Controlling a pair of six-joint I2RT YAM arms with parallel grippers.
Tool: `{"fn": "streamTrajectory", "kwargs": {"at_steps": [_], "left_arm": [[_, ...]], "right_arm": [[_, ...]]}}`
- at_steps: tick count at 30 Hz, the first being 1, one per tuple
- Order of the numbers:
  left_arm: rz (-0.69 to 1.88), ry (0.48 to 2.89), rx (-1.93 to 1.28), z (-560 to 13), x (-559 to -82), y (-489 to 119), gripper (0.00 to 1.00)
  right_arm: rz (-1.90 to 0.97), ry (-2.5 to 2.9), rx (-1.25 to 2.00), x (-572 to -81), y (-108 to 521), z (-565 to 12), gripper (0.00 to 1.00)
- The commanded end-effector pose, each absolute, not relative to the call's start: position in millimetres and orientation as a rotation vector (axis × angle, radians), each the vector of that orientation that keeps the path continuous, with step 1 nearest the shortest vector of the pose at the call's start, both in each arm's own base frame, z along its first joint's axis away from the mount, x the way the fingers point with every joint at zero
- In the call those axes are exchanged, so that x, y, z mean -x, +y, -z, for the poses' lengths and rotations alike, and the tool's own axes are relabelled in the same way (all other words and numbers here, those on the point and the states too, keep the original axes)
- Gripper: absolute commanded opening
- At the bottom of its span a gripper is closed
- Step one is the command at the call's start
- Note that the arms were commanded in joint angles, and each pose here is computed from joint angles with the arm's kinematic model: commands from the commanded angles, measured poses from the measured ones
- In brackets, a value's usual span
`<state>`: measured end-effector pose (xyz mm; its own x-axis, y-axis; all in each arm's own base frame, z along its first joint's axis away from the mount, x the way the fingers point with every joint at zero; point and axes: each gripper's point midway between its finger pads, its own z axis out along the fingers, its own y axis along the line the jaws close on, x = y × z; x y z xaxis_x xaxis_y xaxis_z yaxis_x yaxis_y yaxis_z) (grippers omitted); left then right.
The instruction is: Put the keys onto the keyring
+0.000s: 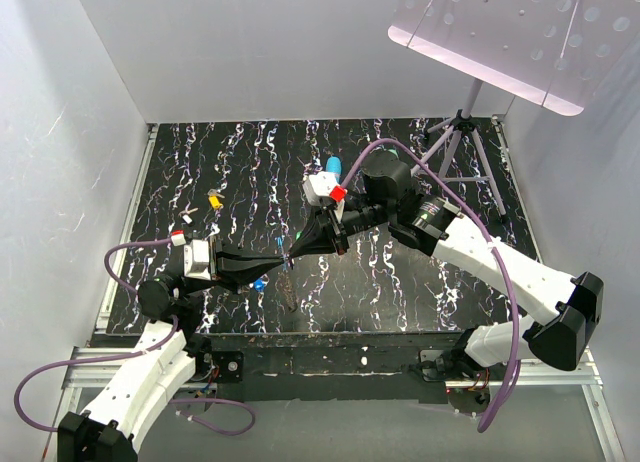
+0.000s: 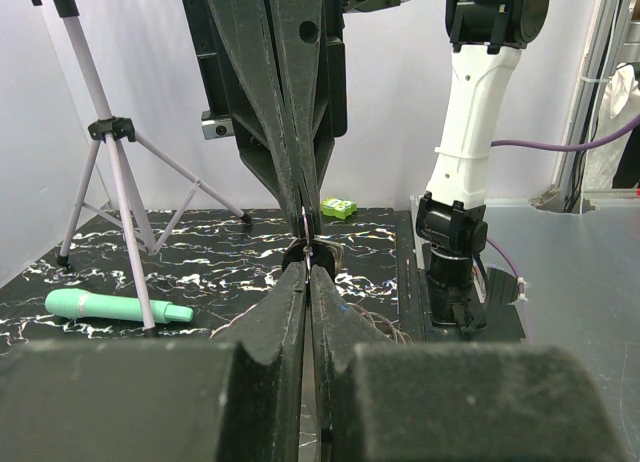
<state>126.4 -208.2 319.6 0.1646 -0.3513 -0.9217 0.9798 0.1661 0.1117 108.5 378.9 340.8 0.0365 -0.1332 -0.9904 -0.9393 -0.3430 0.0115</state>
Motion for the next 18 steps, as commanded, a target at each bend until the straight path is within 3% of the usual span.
{"fn": "streamTrajectory", "kwargs": {"at_steps": [1,18], "left_arm": [[1.122,0.849,-0.876,-334.2,-127.0,-205.1,0.00],[1.120,0.848,-0.872,-334.4,-127.6,-204.8,0.00]], "right_arm": [[-1.392,1.068,1.573,-107.0,383.1,-350.7,0.01],[-1.403,1.081,1.579,-105.2,384.7,-346.4,0.01]]}}
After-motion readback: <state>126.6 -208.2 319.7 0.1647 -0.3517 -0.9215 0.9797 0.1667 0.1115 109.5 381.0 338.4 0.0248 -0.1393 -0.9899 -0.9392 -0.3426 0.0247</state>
